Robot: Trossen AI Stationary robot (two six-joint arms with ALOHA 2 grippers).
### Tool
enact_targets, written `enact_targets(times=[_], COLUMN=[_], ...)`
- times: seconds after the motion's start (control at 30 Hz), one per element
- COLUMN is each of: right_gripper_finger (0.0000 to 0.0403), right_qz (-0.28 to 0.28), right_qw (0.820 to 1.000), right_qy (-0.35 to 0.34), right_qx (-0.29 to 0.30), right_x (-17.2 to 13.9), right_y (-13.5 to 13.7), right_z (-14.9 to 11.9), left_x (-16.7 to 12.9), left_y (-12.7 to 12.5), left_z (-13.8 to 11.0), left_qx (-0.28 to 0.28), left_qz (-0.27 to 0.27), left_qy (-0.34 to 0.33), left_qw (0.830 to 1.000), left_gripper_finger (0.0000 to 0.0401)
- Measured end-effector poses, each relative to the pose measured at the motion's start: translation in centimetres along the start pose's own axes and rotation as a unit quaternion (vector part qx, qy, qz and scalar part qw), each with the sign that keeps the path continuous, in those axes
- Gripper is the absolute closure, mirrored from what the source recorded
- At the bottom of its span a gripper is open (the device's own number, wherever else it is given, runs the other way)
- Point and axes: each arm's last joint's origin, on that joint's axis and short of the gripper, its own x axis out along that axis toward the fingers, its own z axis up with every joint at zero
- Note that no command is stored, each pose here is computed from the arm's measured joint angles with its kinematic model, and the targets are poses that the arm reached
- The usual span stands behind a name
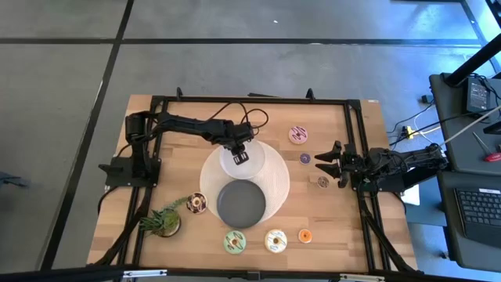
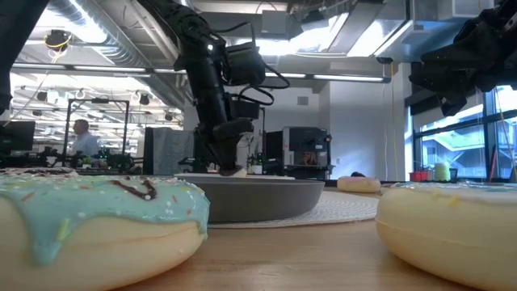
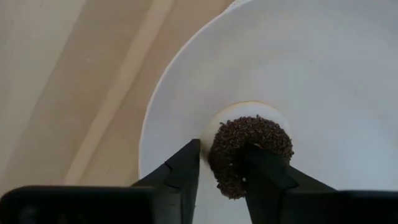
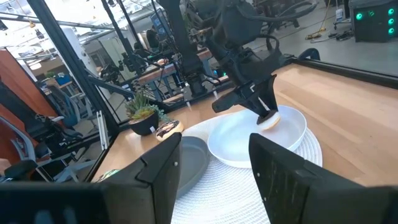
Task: Pick & Place donuts
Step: Put the small brown donut on the white plate, then put the large black donut on the black plate
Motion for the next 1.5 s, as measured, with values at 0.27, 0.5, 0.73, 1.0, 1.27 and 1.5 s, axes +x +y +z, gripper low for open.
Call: enact_targets(times=[0.27,0.5,0.73,1.0,1.27,1.5], right_gripper_finger=[0.0215,0.0214,0.0215,0.0215,0.0215,0.0215], right_qz=[0.000,0.000,0.000,0.000,0.000,0.000], right_qw=[1.000,1.000,1.000,1.000,1.000,1.000], right_qy=[0.000,0.000,0.000,0.000,0.000,0.000], right_qx=[0.000,0.000,0.000,0.001,0.002,0.000], right_x=[0.0,0.0,0.0,0.0,0.0,0.0], right_y=[0.0,0.0,0.0,0.0,0.0,0.0], right_z=[0.0,0.0,0.0,0.0,0.0,0.0], left_x=[0.0,0.0,-0.8,-3.2,-6.4,-9.2], left_y=[0.0,0.0,0.0,0.4,-1.8,-5.0], left_z=[0.0,0.0,0.6,1.5,-1.4,-6.2], left_qx=[-0.008,-0.008,0.005,0.040,0.037,0.014], left_qz=[0.000,0.000,0.001,0.027,0.041,0.027], left_qy=[0.000,0.000,0.005,0.062,0.141,0.111], left_qw=[1.000,1.000,1.000,0.997,0.989,0.993], left_gripper_finger=[0.0249,0.0227,0.0219,0.0220,0.0219,0.0219])
